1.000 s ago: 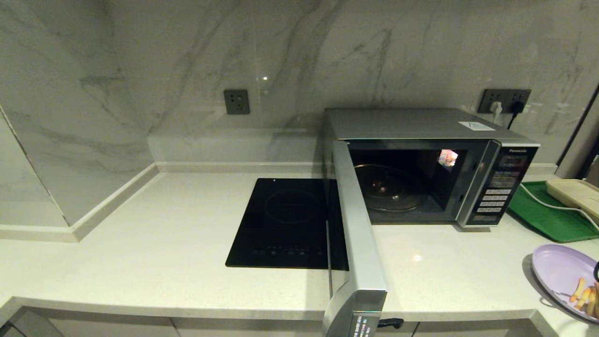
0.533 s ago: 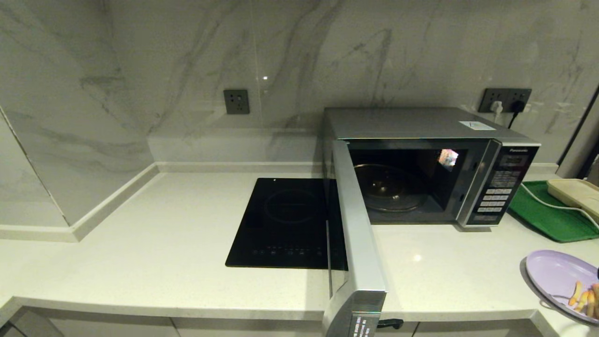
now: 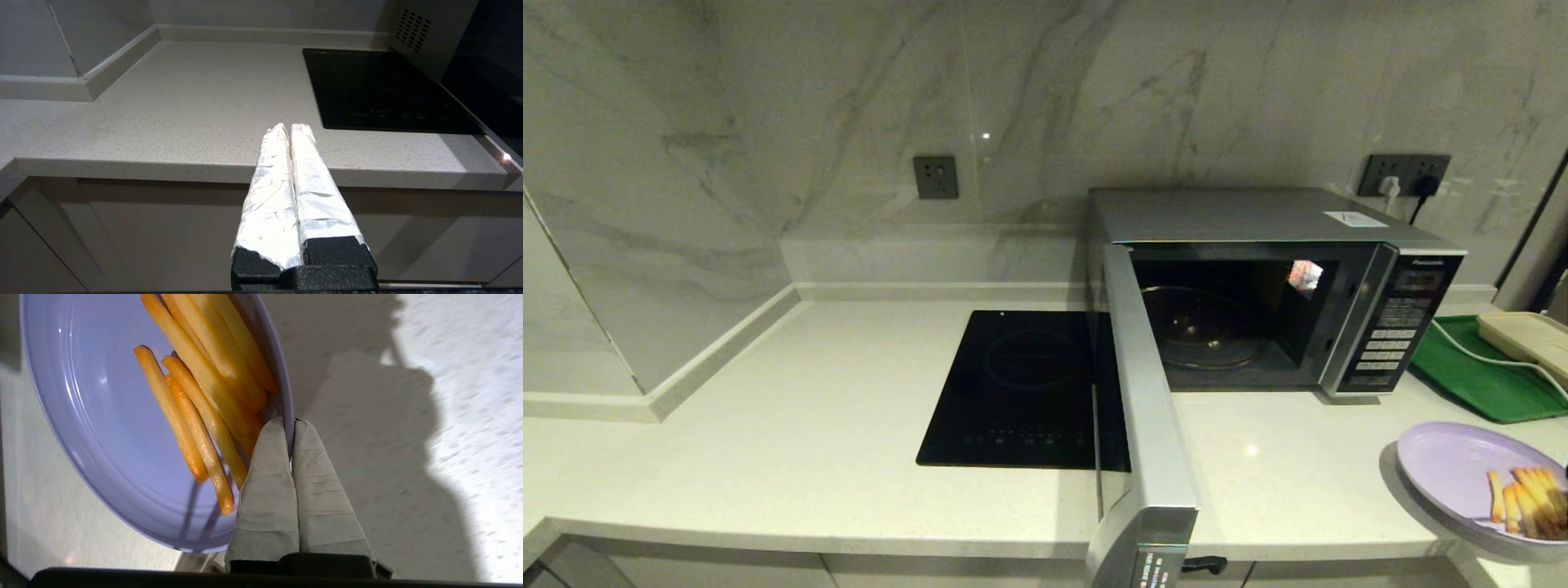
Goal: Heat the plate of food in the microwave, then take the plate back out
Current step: Put the plate in the microwave oven
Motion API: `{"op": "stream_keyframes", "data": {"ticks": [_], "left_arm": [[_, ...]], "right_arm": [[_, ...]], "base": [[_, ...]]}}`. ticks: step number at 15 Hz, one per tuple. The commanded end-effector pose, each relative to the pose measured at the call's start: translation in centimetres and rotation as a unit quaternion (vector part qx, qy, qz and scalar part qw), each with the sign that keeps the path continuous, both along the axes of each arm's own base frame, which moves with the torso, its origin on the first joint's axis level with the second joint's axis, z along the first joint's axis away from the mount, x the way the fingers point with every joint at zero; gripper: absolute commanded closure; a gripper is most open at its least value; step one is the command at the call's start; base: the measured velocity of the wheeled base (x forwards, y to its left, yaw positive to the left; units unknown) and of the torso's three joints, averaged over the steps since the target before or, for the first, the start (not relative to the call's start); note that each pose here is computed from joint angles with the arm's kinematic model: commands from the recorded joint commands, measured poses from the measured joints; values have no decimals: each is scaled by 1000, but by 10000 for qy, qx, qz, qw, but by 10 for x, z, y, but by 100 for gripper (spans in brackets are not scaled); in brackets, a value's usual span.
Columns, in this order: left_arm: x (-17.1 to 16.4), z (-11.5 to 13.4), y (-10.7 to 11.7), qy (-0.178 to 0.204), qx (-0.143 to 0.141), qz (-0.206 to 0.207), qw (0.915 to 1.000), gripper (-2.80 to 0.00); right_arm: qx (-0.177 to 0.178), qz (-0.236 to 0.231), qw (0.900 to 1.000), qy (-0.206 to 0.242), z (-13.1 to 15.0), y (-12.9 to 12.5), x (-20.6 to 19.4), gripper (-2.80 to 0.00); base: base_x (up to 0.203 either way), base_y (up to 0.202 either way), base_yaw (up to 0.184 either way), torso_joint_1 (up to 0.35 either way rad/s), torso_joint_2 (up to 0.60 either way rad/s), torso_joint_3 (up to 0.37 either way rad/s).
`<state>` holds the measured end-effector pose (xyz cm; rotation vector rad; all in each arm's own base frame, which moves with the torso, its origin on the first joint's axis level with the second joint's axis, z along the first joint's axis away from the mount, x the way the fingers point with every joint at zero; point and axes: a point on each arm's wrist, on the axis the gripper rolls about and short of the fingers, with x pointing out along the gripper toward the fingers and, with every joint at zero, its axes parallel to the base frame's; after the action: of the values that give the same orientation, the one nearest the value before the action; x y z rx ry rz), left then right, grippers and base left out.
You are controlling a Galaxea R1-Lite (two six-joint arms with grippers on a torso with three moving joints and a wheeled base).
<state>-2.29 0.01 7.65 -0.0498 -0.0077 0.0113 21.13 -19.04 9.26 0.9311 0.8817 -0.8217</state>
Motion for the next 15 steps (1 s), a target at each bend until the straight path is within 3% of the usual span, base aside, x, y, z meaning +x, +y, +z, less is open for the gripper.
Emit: {"op": "stream_keyframes", "data": {"ticks": [1, 4, 8, 12, 15], "left_arm": [[0, 0, 0, -1, -4, 4, 10000, 0], [0, 0, 0, -8, -4, 3, 10000, 0], [0, 0, 0, -6, -4, 4, 10000, 0], [0, 0, 0, -1, -4, 4, 10000, 0], [0, 0, 0, -8, -4, 3, 10000, 0]], "right_arm": [[-90, 317, 9993, -163, 13, 24, 2, 0], [16, 552, 9981, -287, 19, 49, 9, 0], [543, 1019, 9921, -498, 29, 95, 20, 0], [902, 1173, 9853, -853, 47, 137, 40, 0], [1135, 1126, 9828, -920, 49, 153, 65, 0]], "base": [[0, 0, 0, 0, 0, 0], [0, 0, 0, 0, 0, 0], [0, 0, 0, 0, 0, 0], [0, 0, 0, 0, 0, 0], [0, 0, 0, 0, 0, 0]]}}
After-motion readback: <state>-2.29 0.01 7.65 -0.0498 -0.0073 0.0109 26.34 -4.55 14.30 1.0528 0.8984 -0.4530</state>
